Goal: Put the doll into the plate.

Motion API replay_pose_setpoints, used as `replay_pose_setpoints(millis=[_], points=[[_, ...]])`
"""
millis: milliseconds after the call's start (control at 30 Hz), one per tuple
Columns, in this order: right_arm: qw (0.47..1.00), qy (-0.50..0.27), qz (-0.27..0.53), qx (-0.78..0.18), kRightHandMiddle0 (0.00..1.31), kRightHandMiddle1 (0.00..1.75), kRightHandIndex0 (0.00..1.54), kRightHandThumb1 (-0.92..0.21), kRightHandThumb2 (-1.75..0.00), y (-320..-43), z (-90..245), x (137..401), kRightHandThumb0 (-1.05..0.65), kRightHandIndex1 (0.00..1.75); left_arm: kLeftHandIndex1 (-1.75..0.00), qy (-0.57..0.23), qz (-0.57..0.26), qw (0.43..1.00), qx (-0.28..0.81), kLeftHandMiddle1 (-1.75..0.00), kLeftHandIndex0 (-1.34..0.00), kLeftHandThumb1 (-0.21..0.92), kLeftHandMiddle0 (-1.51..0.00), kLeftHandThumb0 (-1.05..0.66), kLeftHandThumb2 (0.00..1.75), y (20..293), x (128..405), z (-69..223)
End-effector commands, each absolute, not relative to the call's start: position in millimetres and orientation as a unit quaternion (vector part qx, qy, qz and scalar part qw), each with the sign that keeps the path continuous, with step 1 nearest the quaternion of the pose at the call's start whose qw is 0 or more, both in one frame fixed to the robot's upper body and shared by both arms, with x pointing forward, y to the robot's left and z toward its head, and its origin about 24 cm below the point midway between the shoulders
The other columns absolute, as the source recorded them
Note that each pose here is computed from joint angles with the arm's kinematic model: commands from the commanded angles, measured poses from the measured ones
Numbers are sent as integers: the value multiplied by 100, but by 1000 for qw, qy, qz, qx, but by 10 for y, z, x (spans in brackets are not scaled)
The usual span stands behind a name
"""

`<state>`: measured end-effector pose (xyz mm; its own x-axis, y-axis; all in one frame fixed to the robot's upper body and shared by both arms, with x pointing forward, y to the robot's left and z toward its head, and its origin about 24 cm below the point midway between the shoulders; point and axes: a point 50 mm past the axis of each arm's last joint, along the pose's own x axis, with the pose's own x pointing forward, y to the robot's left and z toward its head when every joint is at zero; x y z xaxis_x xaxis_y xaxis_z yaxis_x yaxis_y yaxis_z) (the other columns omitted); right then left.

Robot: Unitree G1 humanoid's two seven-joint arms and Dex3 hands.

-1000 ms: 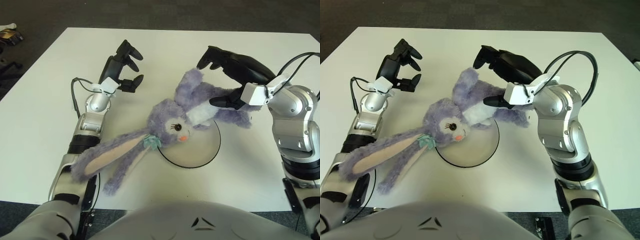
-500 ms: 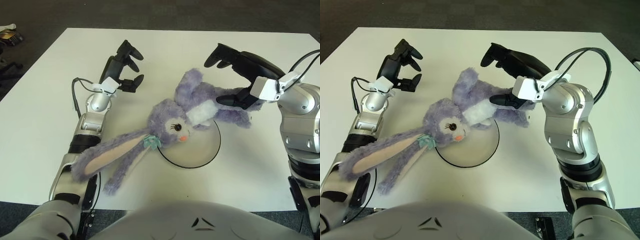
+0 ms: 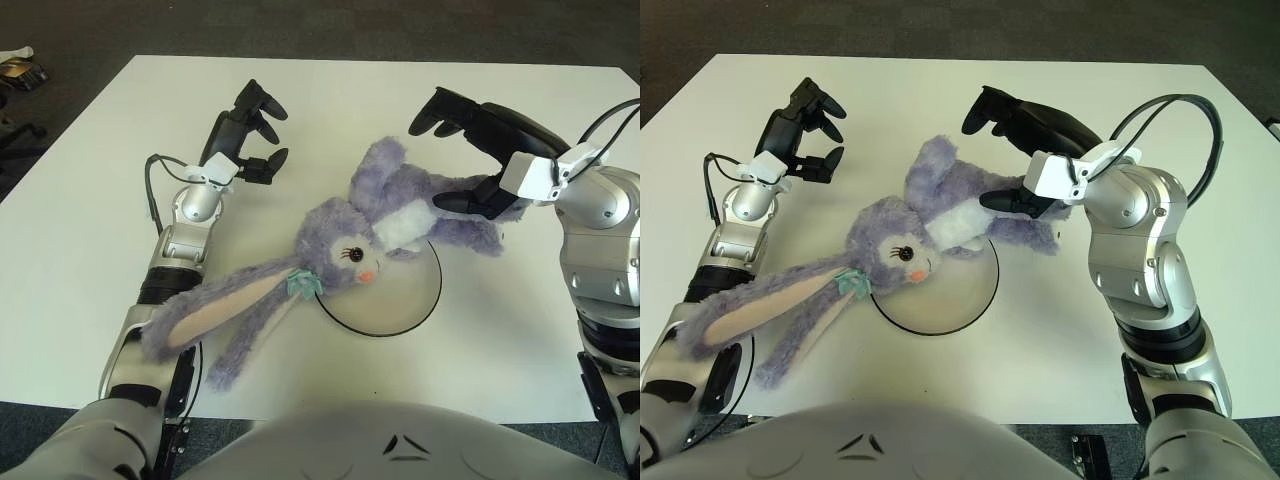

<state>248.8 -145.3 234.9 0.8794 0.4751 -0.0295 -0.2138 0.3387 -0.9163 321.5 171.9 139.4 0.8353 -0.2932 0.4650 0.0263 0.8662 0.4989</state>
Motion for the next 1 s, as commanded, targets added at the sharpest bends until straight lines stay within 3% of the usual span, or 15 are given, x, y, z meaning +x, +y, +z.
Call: replay_pose_setpoints(millis=[0, 467, 533, 633, 967], points=[[803, -133, 211, -541, 0, 126, 8, -14, -125, -1435, 2396, 2465, -25, 93, -175, -278, -88, 924, 246, -149, -29, 44, -66, 0, 110, 1701, 3242, 1434], [803, -132, 211, -542, 0, 126, 7, -14, -125, -1435, 2395, 2462, -25, 93, -175, -271, -97, 927, 241, -148, -29, 44, -66, 0, 109, 1684, 3256, 1408], [908, -115, 111, -387, 0, 126, 7, -14, -125, -1879, 2538, 2798, -25, 93, -175, -269, -98, 928, 239, -148, -29, 45, -66, 0, 109, 1683, 3259, 1404], [931, -108, 62, -343, 2, 134, 2, -9, -143, -2075, 2554, 2920, 5, 105, -175, -262, -100, 930, 237, -147, -29, 45, -67, 0, 109, 1681, 3271, 1391], [948, -131, 94, -275, 7, 140, 2, -6, -150, -2047, 2561, 3014, 17, 122, -175, -250, -101, 934, 234, -149, -29, 44, -66, 0, 110, 1690, 3292, 1366]])
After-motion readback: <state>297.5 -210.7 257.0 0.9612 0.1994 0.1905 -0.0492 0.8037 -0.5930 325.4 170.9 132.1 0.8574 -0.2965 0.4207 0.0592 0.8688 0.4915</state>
